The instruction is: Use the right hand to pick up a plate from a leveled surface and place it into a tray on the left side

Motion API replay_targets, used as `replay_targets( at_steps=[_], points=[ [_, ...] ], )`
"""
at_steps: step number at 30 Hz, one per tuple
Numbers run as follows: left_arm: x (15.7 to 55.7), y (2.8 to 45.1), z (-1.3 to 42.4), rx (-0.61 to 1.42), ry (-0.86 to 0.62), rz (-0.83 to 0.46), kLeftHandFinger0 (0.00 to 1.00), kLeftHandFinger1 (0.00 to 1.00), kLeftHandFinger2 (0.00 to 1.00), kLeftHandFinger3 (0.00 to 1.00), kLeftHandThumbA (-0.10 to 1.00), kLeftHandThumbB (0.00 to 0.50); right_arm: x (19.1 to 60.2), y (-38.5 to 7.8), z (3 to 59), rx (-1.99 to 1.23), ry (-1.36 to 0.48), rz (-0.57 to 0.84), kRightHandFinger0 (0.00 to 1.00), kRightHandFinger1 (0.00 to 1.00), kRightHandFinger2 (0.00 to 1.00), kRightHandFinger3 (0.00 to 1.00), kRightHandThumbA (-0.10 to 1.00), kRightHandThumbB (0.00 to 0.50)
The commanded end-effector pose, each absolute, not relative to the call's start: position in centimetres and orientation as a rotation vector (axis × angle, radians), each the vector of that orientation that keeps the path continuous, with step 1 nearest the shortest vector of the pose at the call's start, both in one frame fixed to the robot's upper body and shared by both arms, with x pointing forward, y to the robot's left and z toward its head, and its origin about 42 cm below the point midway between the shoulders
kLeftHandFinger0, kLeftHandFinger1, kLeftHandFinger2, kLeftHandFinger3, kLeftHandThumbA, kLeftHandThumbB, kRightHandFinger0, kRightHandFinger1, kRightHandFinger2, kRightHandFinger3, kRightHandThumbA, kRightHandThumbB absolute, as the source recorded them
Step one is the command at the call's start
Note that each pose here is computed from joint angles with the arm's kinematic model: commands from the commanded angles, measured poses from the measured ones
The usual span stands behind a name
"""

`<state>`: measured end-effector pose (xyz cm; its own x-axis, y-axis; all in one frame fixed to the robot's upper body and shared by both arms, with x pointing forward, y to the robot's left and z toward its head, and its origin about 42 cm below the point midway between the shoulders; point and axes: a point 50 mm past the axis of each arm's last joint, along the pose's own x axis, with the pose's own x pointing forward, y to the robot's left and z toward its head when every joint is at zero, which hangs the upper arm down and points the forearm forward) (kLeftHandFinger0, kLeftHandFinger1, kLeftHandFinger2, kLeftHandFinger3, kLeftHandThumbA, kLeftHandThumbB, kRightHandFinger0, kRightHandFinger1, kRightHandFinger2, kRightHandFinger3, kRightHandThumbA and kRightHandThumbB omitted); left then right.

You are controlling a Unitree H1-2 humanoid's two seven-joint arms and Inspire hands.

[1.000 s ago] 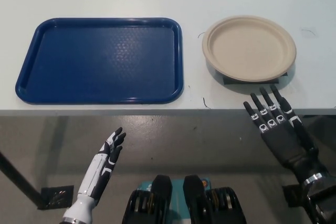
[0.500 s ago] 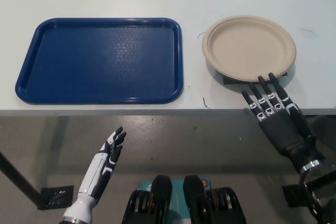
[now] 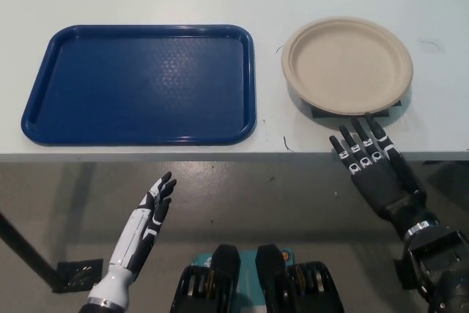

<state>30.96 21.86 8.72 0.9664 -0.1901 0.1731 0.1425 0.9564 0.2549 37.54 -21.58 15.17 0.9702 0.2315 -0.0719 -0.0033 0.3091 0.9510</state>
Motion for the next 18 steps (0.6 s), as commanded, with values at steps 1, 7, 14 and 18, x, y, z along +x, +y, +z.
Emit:
replay_targets(
  at_steps=[1, 7, 14, 18],
  points=[
    [31.9, 22.1, 10.5, 0.256, -0.289, -0.173, 1.0, 1.0, 1.0, 1.0, 1.0, 0.133, 38.3, -21.4, 16.4, 1.226, 0.179, 0.18, 1.0, 1.0, 1.0, 1.0, 1.0, 0.332],
    [31.8, 22.2, 10.3, 0.251, -0.287, -0.174, 1.0, 1.0, 1.0, 1.0, 1.0, 0.124, 38.5, -21.5, 15.9, 1.212, 0.194, 0.157, 1.0, 1.0, 1.0, 1.0, 1.0, 0.333],
    [31.8, 22.0, 10.4, 0.26, -0.287, -0.178, 1.0, 1.0, 1.0, 1.0, 1.0, 0.132, 39.2, -21.5, 16.1, 1.199, 0.197, 0.139, 1.0, 1.0, 1.0, 1.0, 1.0, 0.334],
    [32.0, 22.1, 10.4, 0.256, -0.292, -0.177, 1.0, 1.0, 1.0, 1.0, 1.0, 0.13, 38.8, -21.4, 16.1, 1.193, 0.19, 0.154, 1.0, 1.0, 1.0, 1.0, 1.0, 0.336]
  ],
)
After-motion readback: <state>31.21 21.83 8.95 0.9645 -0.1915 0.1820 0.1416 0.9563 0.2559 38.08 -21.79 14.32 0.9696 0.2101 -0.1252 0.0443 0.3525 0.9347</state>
